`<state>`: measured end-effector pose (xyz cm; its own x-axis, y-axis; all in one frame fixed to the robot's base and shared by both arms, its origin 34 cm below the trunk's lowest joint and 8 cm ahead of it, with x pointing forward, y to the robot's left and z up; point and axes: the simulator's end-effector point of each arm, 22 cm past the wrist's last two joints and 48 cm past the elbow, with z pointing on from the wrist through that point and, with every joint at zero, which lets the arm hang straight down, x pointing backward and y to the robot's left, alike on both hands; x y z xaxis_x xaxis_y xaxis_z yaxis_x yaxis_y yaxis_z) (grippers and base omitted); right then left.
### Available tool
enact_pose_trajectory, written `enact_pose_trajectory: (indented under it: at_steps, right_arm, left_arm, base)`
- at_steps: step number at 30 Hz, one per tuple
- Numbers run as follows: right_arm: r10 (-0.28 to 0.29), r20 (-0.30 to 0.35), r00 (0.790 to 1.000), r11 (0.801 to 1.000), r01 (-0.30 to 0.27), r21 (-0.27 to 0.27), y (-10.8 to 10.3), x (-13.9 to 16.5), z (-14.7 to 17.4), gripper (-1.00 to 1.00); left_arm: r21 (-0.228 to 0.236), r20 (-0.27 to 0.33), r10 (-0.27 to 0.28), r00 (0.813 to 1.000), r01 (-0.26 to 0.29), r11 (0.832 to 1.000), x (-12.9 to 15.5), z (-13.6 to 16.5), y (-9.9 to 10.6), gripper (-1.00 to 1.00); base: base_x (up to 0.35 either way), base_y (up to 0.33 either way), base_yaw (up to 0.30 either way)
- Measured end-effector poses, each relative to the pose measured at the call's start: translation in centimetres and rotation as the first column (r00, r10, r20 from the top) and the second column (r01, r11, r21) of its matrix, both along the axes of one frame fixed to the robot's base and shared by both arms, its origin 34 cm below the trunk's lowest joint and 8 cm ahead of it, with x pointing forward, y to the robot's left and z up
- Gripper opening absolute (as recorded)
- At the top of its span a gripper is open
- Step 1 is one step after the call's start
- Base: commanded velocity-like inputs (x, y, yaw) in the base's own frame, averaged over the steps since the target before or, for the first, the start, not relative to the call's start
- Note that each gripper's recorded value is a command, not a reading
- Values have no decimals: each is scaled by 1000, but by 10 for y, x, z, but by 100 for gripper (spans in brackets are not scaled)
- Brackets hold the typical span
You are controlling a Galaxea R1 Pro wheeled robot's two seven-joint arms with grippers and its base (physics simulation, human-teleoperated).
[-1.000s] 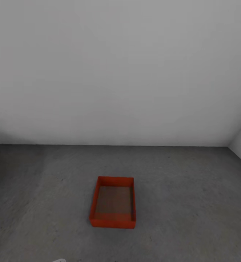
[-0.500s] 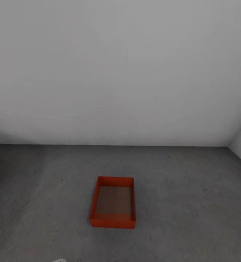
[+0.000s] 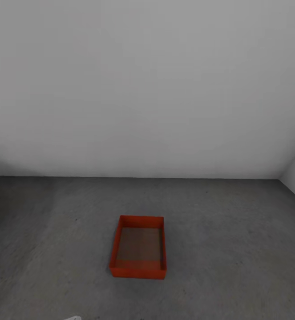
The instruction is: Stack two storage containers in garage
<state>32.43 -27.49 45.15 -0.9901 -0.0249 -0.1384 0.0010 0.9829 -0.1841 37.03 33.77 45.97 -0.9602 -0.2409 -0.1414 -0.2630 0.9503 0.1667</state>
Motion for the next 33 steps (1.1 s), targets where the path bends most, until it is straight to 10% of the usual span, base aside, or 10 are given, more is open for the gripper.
enact_pose_trajectory:
  at_steps: [33]
  right_arm:
    - [-2, 21, 1000, 1000, 2, 1, 1, 7, 37, 100]
  left_arm:
    - [-2, 19, 2, 1000, -2, 1000, 7, 37, -1, 100]
  base:
    - [0, 0, 0]
